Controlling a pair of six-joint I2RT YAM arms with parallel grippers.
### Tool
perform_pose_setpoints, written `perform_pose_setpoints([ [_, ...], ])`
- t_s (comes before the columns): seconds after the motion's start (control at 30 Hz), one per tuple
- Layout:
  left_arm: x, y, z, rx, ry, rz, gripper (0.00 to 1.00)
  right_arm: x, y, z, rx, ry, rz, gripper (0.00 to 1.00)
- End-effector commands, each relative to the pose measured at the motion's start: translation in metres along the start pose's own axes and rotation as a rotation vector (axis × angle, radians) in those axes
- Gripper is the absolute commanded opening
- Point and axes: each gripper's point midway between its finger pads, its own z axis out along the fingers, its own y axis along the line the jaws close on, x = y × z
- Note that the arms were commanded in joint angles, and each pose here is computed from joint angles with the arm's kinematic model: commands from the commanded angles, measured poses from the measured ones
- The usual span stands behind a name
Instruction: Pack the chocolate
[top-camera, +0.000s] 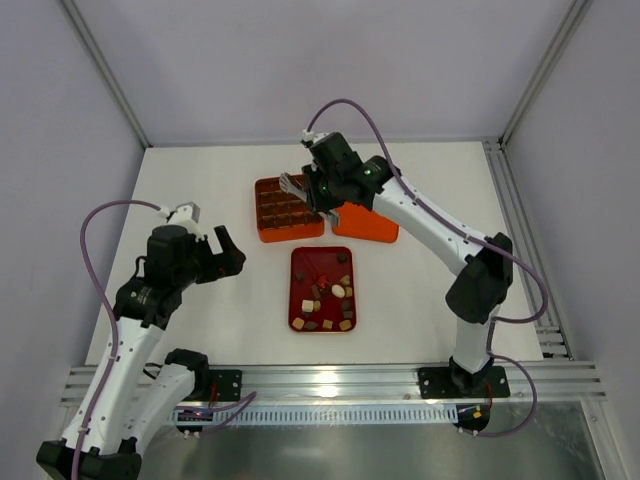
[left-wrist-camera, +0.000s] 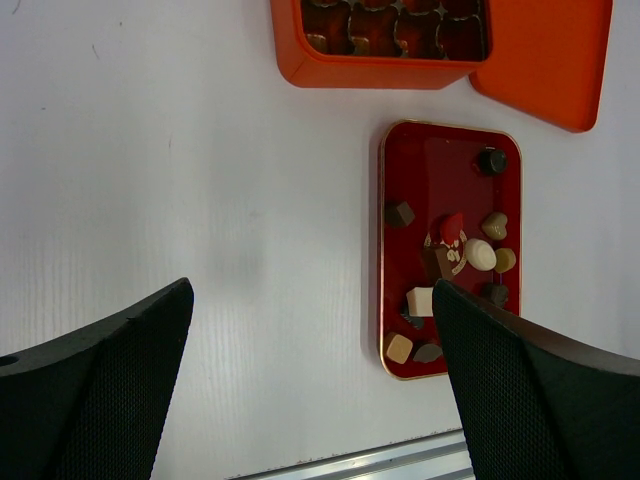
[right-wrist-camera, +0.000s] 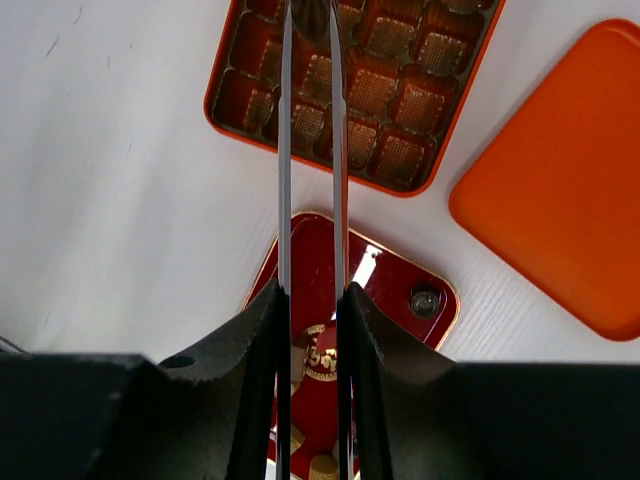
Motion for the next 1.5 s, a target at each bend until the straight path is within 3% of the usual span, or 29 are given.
perform_pose_setpoints([
  [0.0, -0.005, -0.003, 0.002, 0.012, -0.019, 0.002, 1.0, -0.04, 0.009, 0.012, -0.056, -0.075, 0.002, 0.31],
  [0.27, -0.005, -0.002, 0.002, 0.006, -0.018, 0.003, 1.0, -0.071, 0.017, 0.068, -0.078, -0.133, 0.041, 0.31],
  [0.73, -0.004, -0.002, 0.003, 0.008, -0.014, 0.003, 1.0, -0.061, 0.031, 0.113, -0.123, -0.121, 0.092, 0.31],
  [1.03, -0.003, -0.002, 0.004, 0.006, -0.012, 0.002, 1.0, -0.057, 0.034, 0.127, -0.113, -0.121, 0.093, 0.32],
  [1.47, -0.003, -0.002, 0.004, 0.006, -0.012, 0.003, 1.0, -0.057, 0.036, 0.126, -0.077, -0.136, 0.08, 0.44],
])
